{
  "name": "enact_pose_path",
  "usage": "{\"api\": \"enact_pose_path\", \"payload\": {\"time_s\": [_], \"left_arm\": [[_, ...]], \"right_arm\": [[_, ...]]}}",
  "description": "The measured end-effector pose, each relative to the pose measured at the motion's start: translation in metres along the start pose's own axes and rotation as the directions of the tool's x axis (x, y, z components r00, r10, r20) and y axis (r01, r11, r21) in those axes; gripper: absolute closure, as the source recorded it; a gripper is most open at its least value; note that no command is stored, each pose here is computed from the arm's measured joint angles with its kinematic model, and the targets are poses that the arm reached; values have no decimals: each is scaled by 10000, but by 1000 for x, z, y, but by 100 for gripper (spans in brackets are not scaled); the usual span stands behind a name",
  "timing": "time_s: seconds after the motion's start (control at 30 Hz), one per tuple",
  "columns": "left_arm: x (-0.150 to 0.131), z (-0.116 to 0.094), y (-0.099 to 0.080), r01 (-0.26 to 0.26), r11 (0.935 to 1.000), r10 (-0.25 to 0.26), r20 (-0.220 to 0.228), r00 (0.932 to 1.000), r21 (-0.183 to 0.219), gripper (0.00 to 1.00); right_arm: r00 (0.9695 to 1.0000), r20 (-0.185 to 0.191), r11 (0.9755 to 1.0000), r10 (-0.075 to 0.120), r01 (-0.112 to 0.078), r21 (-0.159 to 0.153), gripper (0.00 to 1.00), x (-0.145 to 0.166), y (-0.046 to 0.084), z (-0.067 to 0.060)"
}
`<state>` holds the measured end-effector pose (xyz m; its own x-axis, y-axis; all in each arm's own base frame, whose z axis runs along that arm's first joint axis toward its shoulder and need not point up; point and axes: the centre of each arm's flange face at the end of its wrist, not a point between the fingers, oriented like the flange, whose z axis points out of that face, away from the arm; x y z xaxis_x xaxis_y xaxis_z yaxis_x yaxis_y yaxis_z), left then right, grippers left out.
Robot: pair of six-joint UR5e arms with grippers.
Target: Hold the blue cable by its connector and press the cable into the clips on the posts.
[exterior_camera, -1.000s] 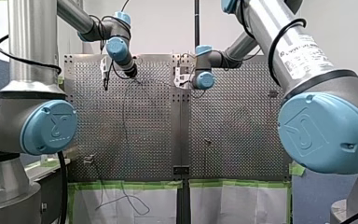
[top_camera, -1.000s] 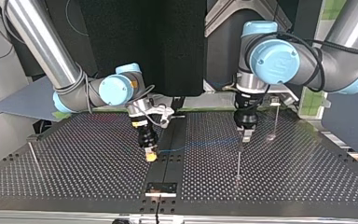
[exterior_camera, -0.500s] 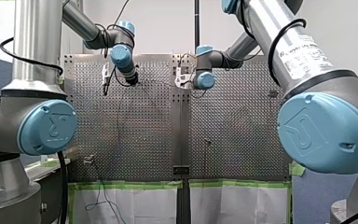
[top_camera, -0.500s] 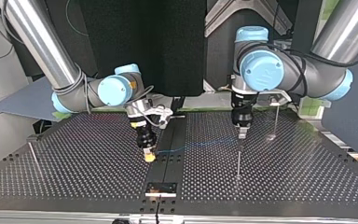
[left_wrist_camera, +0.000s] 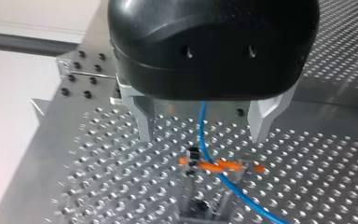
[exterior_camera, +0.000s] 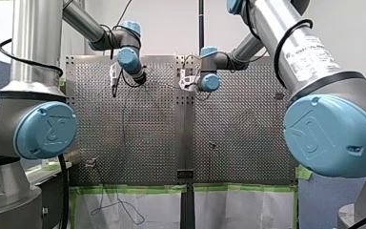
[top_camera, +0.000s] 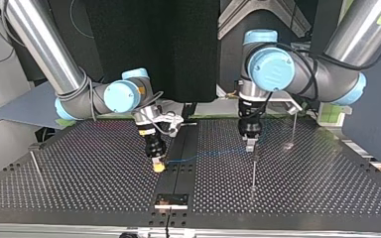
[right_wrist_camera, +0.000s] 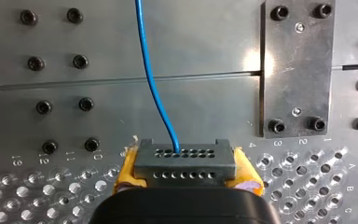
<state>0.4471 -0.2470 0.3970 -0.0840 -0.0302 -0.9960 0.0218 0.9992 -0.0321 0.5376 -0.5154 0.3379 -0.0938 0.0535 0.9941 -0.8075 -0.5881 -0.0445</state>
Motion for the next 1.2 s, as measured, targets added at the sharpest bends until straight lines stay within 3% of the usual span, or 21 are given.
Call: {"api": "enact_pose_path", "payload": {"time_s": [0.2, 0.4, 0.77, 0.97, 1.2], "left_arm": [[1, 0, -4, 115, 9999, -115, 67, 9999, 42, 2], [18, 6, -8, 30, 9999, -33, -259, 9997, -110, 2], [22, 8, -16, 170, 9992, -169, 11, 9999, -368, 2], [36, 13, -22, 89, 9991, -97, -184, 9998, -423, 2], [20, 20, -33, 316, 9980, -297, 357, 9989, -541, 2]], "right_arm": [[10000, -2, 10000, 1, -1, 2, 100, 0, 1, 0], [10000, 6, 10000, 4, -4, 96, 100, -1, 0, 0], [10000, 16, 9999, 5, -5, 108, 100, -1, 0, 0], [10000, 28, 9999, -8, 8, 120, 100, -2, -1, 0], [10000, 24, 9999, -12, 12, 116, 100, -2, -1, 1]]}}
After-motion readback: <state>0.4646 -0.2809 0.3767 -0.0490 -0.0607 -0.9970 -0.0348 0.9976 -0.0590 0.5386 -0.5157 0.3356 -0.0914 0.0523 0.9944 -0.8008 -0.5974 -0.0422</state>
